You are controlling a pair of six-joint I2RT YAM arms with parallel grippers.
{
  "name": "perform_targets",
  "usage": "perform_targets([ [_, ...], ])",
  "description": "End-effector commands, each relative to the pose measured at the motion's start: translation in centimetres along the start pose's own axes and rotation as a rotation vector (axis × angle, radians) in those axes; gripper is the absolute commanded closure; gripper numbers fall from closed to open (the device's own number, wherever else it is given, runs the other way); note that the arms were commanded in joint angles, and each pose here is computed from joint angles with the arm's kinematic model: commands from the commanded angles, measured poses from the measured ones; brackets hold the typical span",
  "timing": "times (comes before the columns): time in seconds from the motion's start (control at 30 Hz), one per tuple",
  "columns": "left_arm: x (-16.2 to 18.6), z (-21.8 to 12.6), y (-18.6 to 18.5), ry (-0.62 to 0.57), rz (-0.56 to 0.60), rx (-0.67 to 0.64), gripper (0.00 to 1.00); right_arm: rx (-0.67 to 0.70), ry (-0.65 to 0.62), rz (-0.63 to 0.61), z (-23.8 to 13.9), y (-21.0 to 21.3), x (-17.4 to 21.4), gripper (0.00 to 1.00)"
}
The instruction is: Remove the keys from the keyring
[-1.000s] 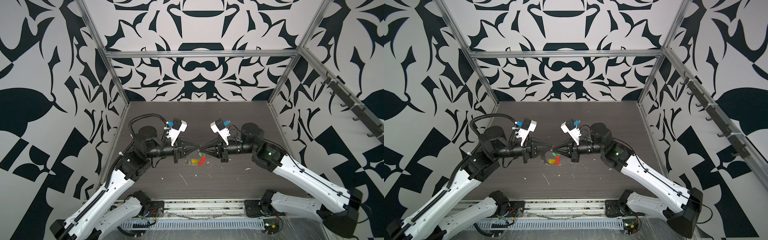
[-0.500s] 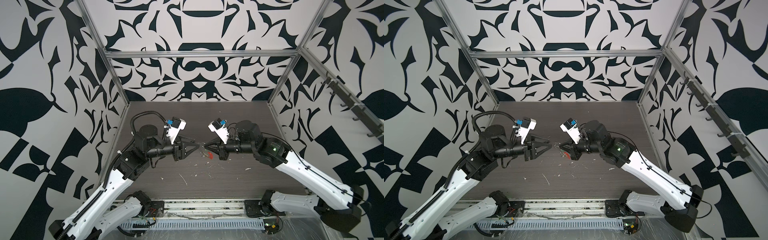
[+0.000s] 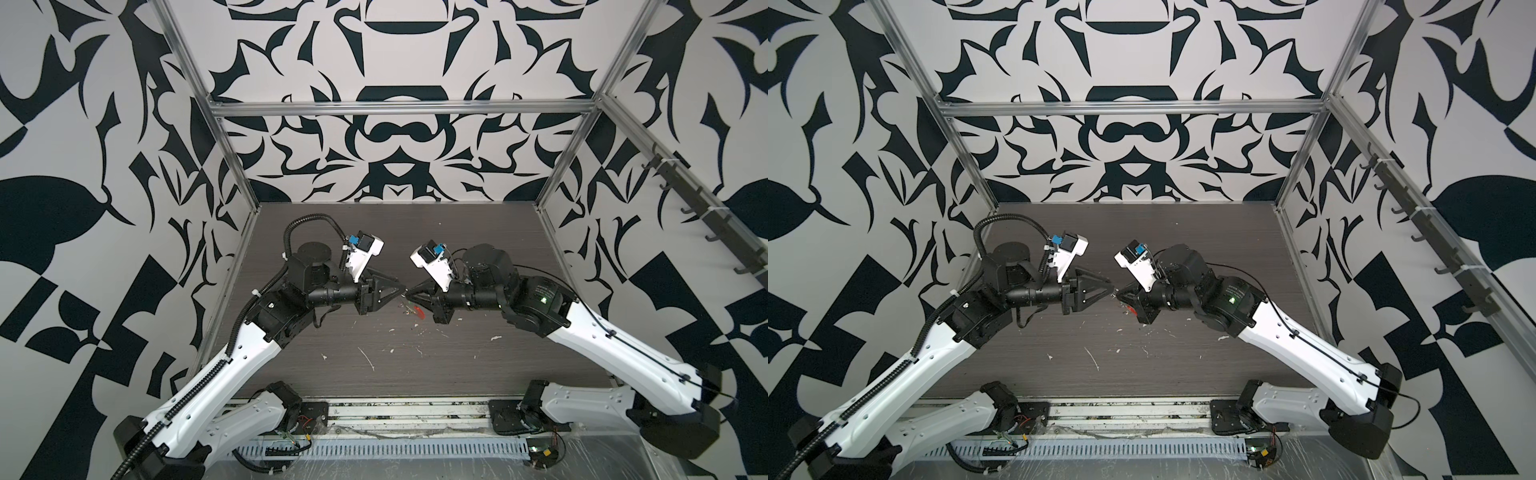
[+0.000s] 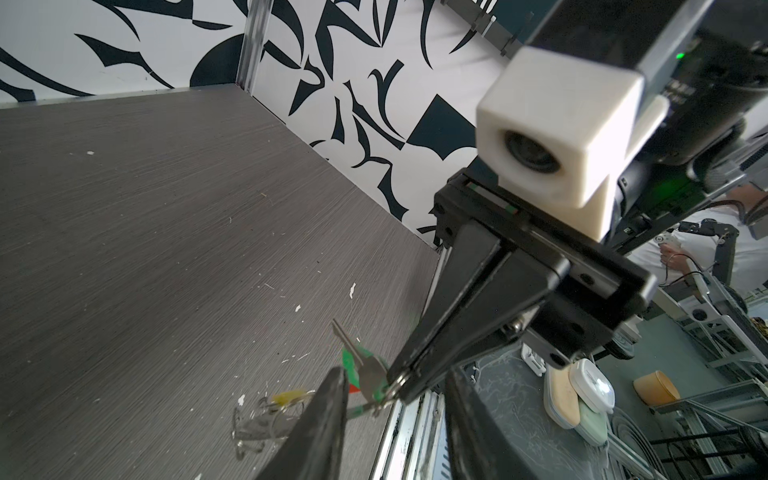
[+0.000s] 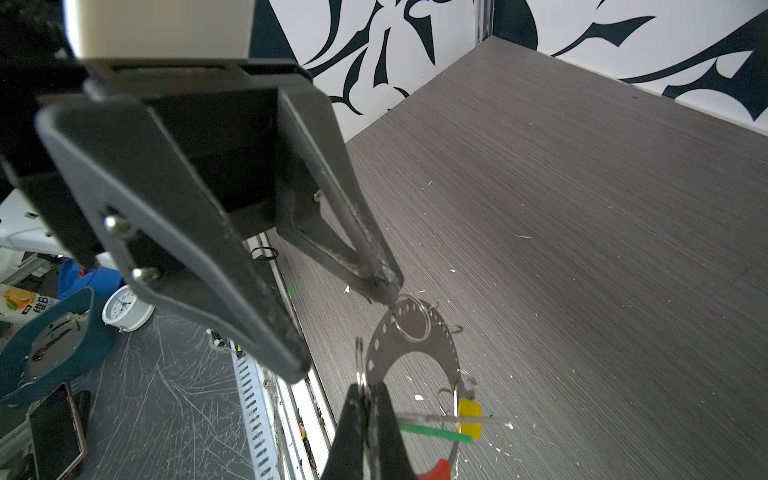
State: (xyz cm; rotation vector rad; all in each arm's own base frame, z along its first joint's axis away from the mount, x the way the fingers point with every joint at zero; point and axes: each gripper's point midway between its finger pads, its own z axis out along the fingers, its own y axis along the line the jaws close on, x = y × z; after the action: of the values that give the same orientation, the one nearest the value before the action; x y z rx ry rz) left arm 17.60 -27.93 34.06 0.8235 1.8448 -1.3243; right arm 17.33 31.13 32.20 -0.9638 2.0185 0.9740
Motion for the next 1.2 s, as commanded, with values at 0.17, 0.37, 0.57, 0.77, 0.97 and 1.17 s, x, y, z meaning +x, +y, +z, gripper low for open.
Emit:
perform_targets([
  [0.17,0.4,0.3,-1.0,0.039,0.022,0.065,0.66,-0.043,-0.09,-0.036,-1.3,1.5,-2.7,1.0],
  [0.37,0.5,0.1,-1.4,0.042,0.035,0.084,0.8,-0.07,-0.102,-0.032,-1.4,2.1,-3.1,1.0],
  [0.57,0.7,0.1,-1.3,0.043,0.036,0.078,0.81,-0.063,-0.111,-0.029,-1.5,2.0,-3.3,1.0],
  [0.77,0.9,0.1,-1.5,0.051,0.036,0.093,0.75,-0.063,-0.127,-0.032,-1.7,2.0,-3.6,1.0],
  [0.97,1.0,0.0,-1.8,0.054,0.044,0.108,0.86,-0.137,-0.129,-0.026,-2.0,2.9,-3.6,1.0],
  [1.17,0.8,-0.1,-1.9,0.045,0.053,0.101,0.96,-0.124,-0.137,-0.012,-1.9,2.4,-3.8,1.0],
])
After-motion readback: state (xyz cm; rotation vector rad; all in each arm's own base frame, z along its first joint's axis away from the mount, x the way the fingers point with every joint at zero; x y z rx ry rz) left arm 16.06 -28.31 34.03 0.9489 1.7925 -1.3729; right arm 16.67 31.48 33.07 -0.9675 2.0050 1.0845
